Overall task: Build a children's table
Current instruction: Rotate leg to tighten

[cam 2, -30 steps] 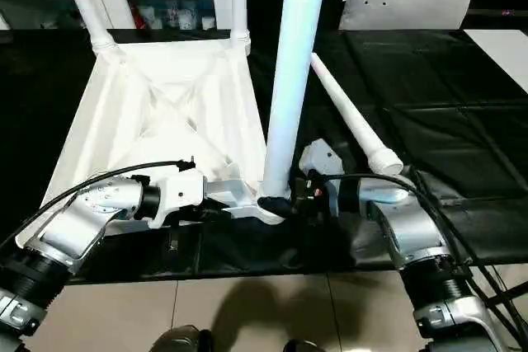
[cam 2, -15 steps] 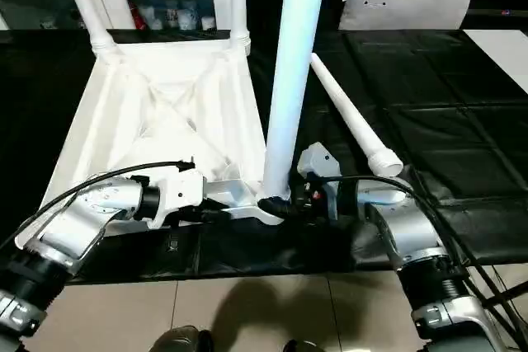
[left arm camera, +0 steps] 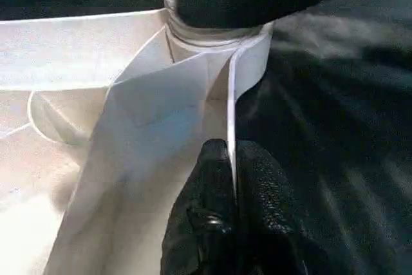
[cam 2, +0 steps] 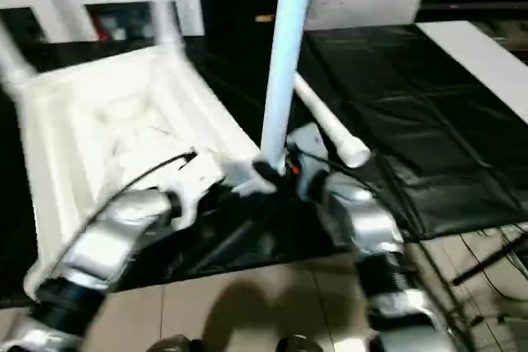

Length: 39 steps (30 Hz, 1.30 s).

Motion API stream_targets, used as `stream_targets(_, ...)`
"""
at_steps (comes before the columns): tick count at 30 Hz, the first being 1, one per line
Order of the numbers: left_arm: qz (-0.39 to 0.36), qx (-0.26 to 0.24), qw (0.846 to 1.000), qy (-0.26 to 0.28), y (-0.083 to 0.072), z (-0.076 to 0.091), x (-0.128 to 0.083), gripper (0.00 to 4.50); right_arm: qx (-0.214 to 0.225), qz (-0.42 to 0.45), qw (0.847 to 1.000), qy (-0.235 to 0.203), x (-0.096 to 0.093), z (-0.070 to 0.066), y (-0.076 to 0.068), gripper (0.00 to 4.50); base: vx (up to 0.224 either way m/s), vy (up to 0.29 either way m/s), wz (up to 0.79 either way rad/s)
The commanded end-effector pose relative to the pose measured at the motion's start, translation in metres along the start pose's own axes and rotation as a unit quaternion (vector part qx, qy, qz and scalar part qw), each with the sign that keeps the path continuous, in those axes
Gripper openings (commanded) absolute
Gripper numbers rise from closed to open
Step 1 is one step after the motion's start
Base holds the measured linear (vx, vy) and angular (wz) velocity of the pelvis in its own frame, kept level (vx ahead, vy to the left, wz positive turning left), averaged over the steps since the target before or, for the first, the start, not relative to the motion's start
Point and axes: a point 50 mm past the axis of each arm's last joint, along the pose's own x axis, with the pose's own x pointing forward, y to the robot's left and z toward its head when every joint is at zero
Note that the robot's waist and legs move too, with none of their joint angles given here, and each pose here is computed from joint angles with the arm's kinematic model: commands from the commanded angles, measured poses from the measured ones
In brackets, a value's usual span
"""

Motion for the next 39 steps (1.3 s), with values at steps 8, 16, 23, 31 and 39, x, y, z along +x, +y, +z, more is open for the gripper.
stream_targets(8,0.002,0.027,0.999,-0.02,-0.01,0.02,0.009,0.0,0.054,0.01,0.998,0.005,0.01,-0.01,0.014,3.44,0.0,0.0,0.0)
stream_targets(16,0.021,0.031,0.999,0.001,0.002,0.009,0.004,0.0,0.02,0.051,0.998,-0.02,-0.014,-0.007,0.001,4.11,0.0,0.0,0.0)
stream_targets(23,-0.038,0.08,0.996,0.026,0.011,-0.012,-0.008,0.0,-0.051,0.105,0.993,-0.008,-0.053,0.001,-0.028,4.44,0.0,0.0,0.0)
stream_targets(31,-0.136,0.128,0.982,0.012,0.014,-0.019,-0.02,0.0,-0.138,0.149,0.979,0.005,-0.068,0.015,-0.039,4.44,0.0,0.0,0.0)
stream_targets(39,-0.226,0.181,0.957,0.012,0.015,-0.02,-0.03,0.0,-0.175,0.26,0.948,0.052,-0.074,0.01,-0.026,4.44,0.0,0.0,0.0)
